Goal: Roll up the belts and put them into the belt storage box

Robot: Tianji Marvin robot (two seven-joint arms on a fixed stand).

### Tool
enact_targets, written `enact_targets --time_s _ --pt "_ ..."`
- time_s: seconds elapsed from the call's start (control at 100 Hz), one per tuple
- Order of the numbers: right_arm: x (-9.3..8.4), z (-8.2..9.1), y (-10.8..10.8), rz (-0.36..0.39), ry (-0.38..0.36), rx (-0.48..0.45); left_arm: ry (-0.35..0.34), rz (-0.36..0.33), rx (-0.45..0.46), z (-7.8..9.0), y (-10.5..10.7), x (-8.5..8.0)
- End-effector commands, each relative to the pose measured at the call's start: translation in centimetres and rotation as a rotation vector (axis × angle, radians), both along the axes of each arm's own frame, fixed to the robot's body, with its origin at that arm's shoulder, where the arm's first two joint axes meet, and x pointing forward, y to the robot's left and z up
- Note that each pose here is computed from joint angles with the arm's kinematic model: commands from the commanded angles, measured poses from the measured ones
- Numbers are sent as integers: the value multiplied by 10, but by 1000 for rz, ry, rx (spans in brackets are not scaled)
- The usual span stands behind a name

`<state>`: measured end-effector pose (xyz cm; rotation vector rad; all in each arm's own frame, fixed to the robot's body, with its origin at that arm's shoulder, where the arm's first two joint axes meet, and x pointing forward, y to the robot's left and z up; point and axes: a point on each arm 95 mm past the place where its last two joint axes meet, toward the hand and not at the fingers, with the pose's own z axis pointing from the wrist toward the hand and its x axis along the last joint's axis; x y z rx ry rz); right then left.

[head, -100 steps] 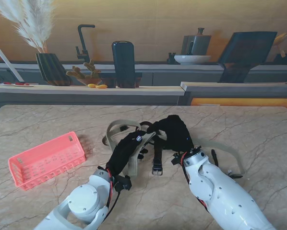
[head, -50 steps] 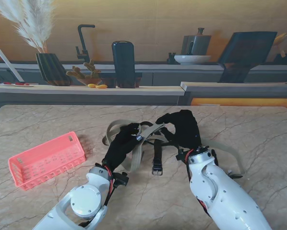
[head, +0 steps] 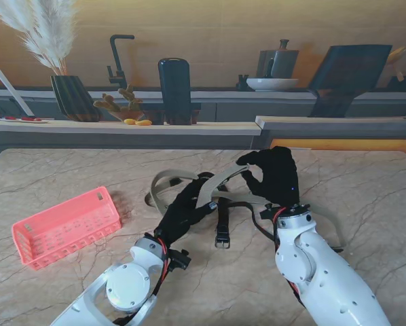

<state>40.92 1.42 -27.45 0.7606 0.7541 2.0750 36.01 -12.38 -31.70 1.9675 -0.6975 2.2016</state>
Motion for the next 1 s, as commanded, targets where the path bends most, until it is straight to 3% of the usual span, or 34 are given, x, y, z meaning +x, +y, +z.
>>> enact_targets --time_s 0.0,0.22,0.57,0.99 --pt "-1 6 -1 -11 -28 6 5 -9 5 1 -6 -3" --pt "0 2 5 2 -18 3 33 15 45 -1 -16 -4" --pt "0 -11 19 46 43 16 -8 92 123 -2 -22 4" --pt "-3 -27 49 148 137 81 -78 172 16 -6 -37 14"
